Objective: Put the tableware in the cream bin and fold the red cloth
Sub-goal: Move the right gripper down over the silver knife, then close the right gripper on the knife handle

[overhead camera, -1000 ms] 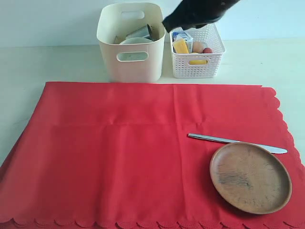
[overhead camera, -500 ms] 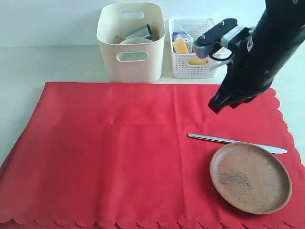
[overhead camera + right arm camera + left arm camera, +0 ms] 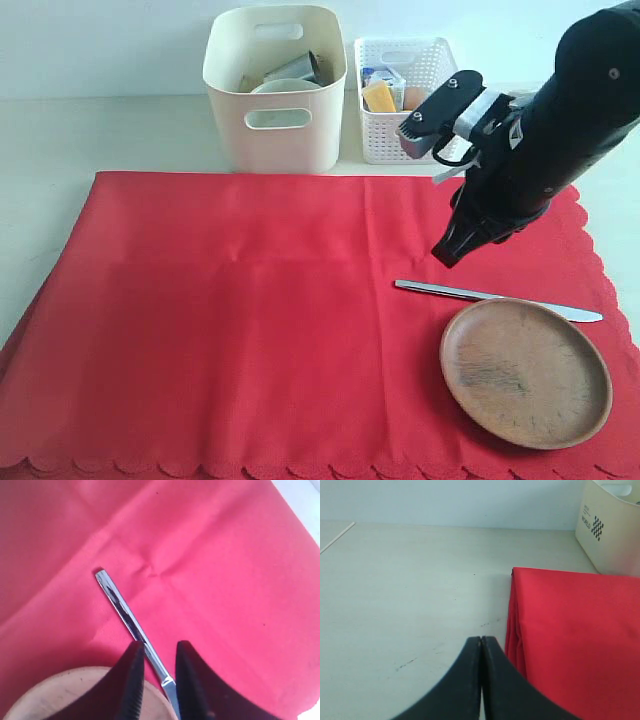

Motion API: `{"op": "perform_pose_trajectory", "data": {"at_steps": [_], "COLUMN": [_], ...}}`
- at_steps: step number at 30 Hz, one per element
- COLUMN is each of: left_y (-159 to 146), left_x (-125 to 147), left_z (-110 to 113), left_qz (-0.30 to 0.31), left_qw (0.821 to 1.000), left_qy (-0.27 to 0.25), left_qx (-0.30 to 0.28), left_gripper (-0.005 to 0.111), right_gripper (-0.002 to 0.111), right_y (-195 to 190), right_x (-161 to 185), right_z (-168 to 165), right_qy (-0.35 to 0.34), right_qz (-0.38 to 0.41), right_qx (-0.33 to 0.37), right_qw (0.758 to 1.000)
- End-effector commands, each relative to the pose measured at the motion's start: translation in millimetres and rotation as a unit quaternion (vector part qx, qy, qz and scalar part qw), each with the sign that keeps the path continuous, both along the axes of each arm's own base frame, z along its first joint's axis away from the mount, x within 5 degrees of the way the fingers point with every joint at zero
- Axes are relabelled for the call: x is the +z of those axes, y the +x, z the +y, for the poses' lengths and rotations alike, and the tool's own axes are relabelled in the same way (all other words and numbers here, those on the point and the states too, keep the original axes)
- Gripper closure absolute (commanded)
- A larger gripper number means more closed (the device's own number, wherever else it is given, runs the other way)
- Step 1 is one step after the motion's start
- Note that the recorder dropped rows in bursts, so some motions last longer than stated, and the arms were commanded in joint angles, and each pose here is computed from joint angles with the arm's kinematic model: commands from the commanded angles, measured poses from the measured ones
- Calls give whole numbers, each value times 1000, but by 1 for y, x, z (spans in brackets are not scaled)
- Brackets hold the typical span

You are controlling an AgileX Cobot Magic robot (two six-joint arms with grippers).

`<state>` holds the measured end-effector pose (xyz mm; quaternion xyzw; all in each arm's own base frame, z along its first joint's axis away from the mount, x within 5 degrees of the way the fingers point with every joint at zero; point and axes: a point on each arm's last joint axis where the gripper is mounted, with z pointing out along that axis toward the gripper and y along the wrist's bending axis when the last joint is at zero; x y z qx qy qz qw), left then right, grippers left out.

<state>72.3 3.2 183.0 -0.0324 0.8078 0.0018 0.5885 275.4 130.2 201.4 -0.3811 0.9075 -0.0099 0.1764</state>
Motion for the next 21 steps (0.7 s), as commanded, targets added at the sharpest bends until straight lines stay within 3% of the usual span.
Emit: {"op": "perform_pose_trajectory", "data": {"at_steps": [1, 21], "left_y": [1, 1], "left_x": [0, 0], "left_z": [0, 0], "left_qz": [0, 0], "left_qw": [1000, 1000], "left_qy": [-3, -3], "left_qx": [0, 0], "left_gripper": [105, 105], "right_gripper": [78, 78], "right_y": [6, 26], "right_x": [-13, -83], "right_z": [7, 17], "right_qy": [20, -11], "right_qz": [-2, 61], "right_qx": [4, 19], "right_qw": [1000, 998]}}
